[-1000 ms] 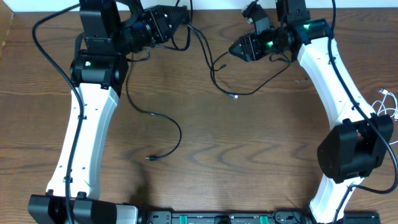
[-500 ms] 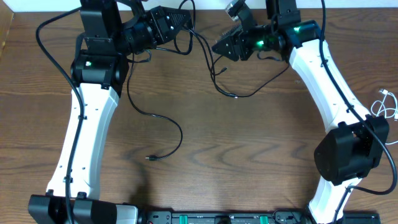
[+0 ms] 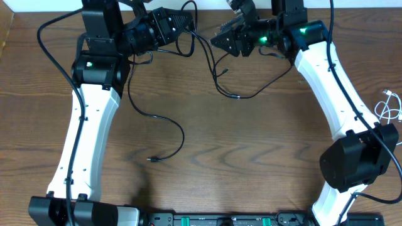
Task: Untangle cables
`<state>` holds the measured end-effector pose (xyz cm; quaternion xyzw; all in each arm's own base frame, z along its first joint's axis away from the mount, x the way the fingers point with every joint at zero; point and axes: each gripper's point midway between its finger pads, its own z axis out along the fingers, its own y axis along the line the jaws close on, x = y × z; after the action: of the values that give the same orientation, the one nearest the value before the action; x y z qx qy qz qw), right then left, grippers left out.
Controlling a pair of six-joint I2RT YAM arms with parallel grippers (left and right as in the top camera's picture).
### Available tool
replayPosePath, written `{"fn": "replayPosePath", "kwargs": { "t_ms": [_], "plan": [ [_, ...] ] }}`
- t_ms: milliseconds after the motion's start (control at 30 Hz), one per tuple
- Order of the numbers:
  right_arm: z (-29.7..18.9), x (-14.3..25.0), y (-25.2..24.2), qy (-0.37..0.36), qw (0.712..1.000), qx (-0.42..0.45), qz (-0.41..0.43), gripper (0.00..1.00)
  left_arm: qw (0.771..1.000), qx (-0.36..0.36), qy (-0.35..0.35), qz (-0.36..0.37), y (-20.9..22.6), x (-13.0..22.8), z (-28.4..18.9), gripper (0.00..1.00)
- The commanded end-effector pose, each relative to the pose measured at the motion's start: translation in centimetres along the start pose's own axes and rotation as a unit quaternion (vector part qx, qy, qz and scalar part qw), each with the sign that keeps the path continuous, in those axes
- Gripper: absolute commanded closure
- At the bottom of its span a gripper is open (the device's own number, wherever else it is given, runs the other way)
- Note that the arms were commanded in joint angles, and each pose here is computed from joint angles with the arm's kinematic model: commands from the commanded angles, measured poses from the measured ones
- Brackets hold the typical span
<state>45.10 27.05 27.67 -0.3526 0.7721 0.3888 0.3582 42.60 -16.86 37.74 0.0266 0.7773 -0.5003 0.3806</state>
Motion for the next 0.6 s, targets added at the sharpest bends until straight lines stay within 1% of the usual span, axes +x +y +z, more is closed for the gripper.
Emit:
{"fn": "replayPosePath", "kwargs": {
  "t_ms": [0,267,367,567],
  "plan": [
    [-0.8,-1.3,1.4,-0.012,1.0,-0.011,-0.006,0.48,1.0,0.01,0.002,0.0,-0.6,-0.1,-0.2,0.93],
    [0.6,-0.8,2.5,-0.001,1.0,-0.019,-0.015,0.46,1.0,0.01,0.002,0.0,-0.6,-0.1,-0.2,0.93],
    [0.7,-0.7,2.3,0.001,1.0,-0.014,-0.015,0.46,1.0,0.01,0.002,0.0,-0.6,-0.1,-0.2,0.93],
    [2.2,0.3,1.6,0.013,1.0,-0.016,-0.006,0.5,1.0,0.01,0.003,-0.008,-0.6,0.0,-0.1,0.93]
  ]
}}
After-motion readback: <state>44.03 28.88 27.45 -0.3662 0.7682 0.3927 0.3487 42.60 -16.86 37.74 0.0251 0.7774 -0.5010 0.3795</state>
